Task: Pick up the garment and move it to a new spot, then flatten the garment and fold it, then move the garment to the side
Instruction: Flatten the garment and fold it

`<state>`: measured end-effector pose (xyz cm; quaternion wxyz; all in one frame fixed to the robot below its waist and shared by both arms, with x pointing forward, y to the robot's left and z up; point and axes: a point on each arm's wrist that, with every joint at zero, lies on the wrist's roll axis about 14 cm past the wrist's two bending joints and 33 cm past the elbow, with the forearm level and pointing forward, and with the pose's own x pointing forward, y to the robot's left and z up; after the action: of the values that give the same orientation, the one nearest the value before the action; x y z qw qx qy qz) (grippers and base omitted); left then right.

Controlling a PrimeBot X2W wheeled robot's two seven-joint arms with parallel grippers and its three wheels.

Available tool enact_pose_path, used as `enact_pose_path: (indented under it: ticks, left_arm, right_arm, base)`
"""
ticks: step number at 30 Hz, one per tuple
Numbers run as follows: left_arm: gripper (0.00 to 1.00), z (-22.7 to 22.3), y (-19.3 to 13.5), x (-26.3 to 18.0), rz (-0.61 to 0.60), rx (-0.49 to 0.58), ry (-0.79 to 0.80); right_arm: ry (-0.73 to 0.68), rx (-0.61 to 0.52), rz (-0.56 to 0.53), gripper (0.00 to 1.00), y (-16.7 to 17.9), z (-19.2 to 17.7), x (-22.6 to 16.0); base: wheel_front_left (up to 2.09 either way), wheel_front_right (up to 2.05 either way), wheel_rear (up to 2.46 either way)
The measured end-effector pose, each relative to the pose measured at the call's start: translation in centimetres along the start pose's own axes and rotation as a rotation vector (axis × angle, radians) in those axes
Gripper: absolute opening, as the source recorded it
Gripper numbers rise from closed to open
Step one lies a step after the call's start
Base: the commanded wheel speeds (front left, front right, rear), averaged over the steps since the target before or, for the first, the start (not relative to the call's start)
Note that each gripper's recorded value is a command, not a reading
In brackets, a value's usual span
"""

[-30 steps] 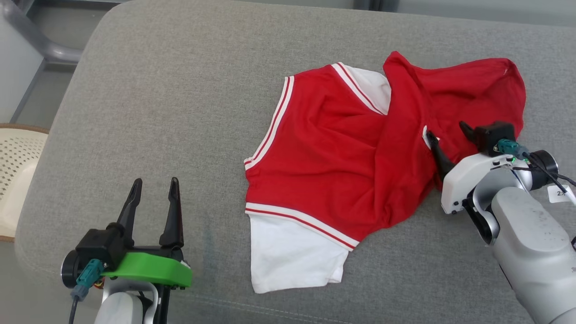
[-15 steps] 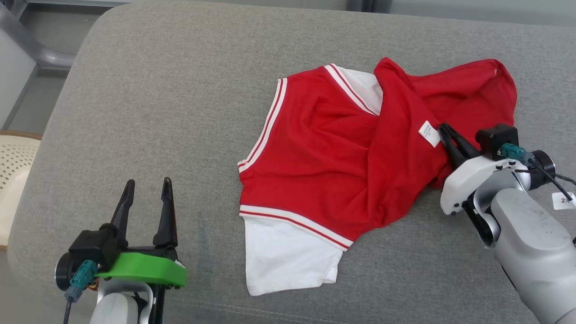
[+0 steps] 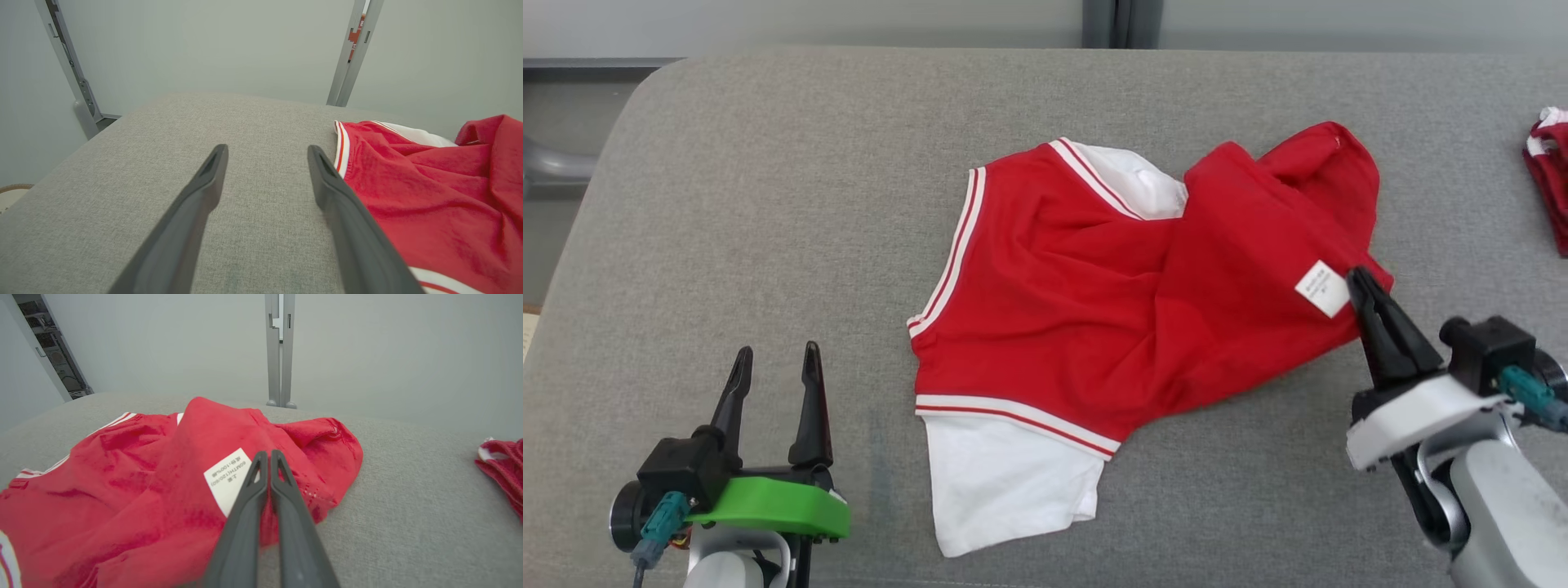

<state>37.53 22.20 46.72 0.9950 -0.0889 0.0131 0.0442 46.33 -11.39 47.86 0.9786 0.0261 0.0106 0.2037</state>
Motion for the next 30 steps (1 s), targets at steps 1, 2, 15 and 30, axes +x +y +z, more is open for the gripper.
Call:
enact_pose_path:
  ticks: [1, 2, 15, 30]
  left_arm:
    - [1.00, 0.0, -0.2, 0.1, -0.007, -0.001, 0.000]
    - [1.00, -0.1, -0.5, 0.1, -0.014, -0.003, 0.002]
    - [1.00, -0.8, -2.4, 1.2, -0.072, -0.007, 0.016]
    - [1.00, 0.1, -2.2, -0.1, -0.068, 0.015, -0.006]
  right_arm:
    - [0.010, 0.003, -0.009, 0.00, 0.0, -0.4, -1.1]
    - [0.027, 0.004, -0.017, 0.00, 0.0, -1.1, -2.2]
    - [0.094, 0.113, -0.159, 1.00, 0.2, -3.6, -9.0]
    - [-0.063, 0.035, -0.287, 1.00, -3.3, 1.1, -10.4]
  base:
    - [0.00, 0.00, 0.00]
    - [0.00, 0.00, 0.00]
    - [0.00, 0.00, 0.00]
    - [0.00, 0.00, 0.00]
